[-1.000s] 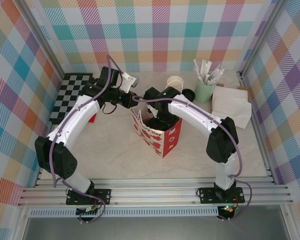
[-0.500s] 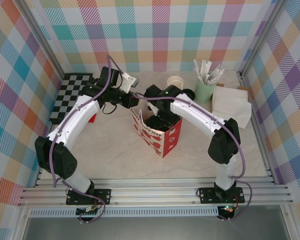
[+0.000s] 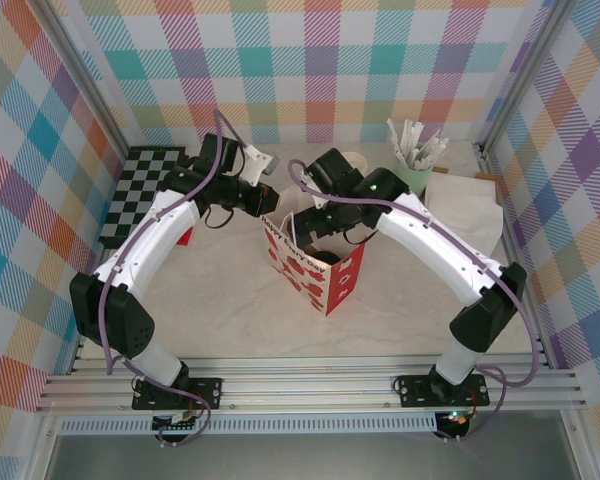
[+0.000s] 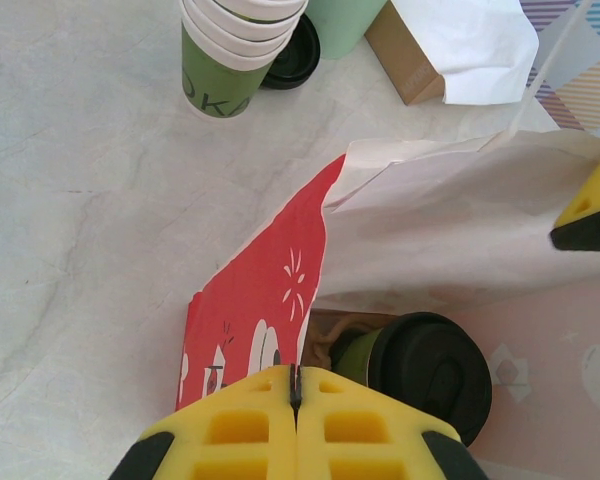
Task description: Pack the takeout coffee
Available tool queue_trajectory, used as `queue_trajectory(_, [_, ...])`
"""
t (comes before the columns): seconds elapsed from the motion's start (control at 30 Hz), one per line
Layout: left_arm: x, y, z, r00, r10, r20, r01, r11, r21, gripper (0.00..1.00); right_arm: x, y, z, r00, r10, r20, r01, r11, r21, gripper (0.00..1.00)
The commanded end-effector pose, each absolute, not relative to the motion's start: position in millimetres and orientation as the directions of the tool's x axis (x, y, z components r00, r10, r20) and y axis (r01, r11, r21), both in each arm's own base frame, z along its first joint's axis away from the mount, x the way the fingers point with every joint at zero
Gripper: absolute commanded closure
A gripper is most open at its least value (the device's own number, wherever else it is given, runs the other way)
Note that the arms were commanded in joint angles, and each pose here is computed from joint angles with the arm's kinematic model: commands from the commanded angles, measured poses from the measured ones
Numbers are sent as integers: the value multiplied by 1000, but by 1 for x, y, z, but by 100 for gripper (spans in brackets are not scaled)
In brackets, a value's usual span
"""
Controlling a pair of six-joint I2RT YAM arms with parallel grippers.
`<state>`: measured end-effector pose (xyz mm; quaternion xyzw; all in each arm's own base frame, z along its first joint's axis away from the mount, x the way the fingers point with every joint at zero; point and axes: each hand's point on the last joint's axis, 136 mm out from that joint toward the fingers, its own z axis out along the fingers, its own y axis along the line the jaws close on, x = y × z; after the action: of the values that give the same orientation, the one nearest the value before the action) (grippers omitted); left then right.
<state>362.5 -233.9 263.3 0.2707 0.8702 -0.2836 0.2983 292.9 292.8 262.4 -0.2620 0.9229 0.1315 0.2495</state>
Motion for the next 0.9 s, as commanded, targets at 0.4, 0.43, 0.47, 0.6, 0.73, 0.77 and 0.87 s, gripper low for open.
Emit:
queue_trajectory(0.4, [359,-236,261,-704,297,-645,620,700,-355,100,292,295,392,-460,-89,-884,-604,761,237,0])
queue_trajectory(0.43, [360,-236,261,-709,290,-643,614,703,-359,100,289,291,399,-454,-60,-889,-599,760,254,0])
queue_trajectory(0.47, [360,-236,261,-714,287,-639,610,704,-365,100,286,288,403,-450,-45,-892,-597,758,263,0])
queue_trajectory(0.6, [358,-236,260,-715,278,-641,605,706,-369,100,282,270,382,-471,-69,-879,-555,798,234,0])
queue_trajectory(0.73, [358,-235,261,-717,274,-641,601,709,-369,100,283,266,351,-530,-104,-842,-525,820,229,0])
queue_trajectory(0.77, [358,-235,262,-717,273,-641,600,711,-367,100,283,266,348,-536,-106,-837,-524,820,231,0])
queue_trajectory(0.87, [358,-232,261,-720,268,-640,588,725,-359,100,281,263,352,-534,-94,-840,-518,822,237,0])
